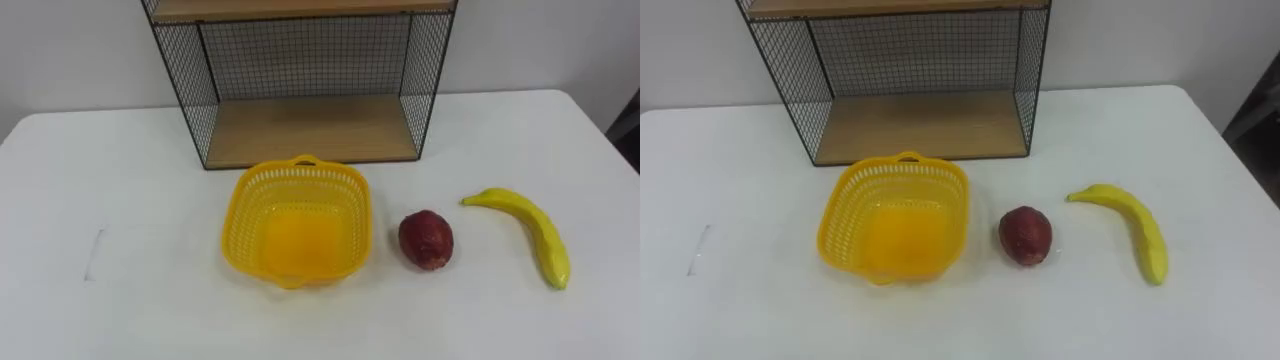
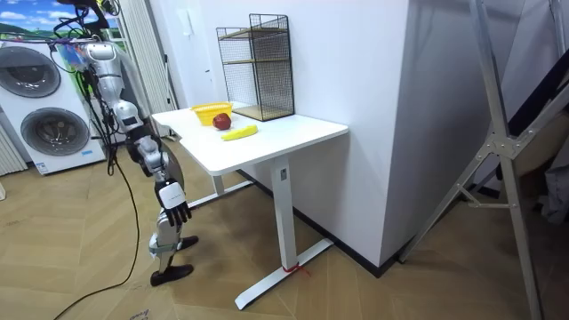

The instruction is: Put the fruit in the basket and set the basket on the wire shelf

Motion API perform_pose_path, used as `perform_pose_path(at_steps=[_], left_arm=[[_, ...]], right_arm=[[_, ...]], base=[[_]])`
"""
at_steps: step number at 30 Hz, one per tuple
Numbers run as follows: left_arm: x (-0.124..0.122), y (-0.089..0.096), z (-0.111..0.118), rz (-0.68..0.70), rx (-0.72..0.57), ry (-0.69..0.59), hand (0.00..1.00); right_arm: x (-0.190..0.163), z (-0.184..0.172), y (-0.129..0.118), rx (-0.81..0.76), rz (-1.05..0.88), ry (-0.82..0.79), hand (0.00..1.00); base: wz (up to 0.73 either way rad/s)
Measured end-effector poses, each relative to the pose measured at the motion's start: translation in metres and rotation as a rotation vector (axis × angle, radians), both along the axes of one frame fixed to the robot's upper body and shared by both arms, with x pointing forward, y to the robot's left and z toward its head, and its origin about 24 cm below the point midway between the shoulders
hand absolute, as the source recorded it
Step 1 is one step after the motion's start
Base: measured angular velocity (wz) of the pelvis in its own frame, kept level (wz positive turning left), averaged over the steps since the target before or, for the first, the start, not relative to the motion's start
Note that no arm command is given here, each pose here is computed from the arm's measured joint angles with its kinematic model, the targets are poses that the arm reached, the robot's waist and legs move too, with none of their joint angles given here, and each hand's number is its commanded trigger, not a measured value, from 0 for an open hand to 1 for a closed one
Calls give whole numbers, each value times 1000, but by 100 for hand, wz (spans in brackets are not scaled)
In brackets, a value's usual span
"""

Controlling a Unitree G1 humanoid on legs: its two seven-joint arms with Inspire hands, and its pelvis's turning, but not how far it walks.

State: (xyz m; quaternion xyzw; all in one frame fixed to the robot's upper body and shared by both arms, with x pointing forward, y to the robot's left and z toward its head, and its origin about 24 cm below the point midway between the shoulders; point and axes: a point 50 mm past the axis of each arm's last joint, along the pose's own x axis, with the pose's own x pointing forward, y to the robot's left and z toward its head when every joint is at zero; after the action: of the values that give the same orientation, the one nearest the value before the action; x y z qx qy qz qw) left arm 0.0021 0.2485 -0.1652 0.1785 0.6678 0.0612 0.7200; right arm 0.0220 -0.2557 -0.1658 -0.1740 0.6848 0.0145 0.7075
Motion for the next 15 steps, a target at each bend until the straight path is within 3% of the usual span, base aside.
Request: perform_pose_path(at_steps=[10, 15], left_arm=[[-9, -3, -1, 0, -9, 24, 0], [-6, -2, -1, -8, 3, 15, 0]], right_arm=[[16, 1, 1, -22, -35, -87, 0], [3, 0, 1, -43, -126, -94, 0]], base=[[2], [-1]])
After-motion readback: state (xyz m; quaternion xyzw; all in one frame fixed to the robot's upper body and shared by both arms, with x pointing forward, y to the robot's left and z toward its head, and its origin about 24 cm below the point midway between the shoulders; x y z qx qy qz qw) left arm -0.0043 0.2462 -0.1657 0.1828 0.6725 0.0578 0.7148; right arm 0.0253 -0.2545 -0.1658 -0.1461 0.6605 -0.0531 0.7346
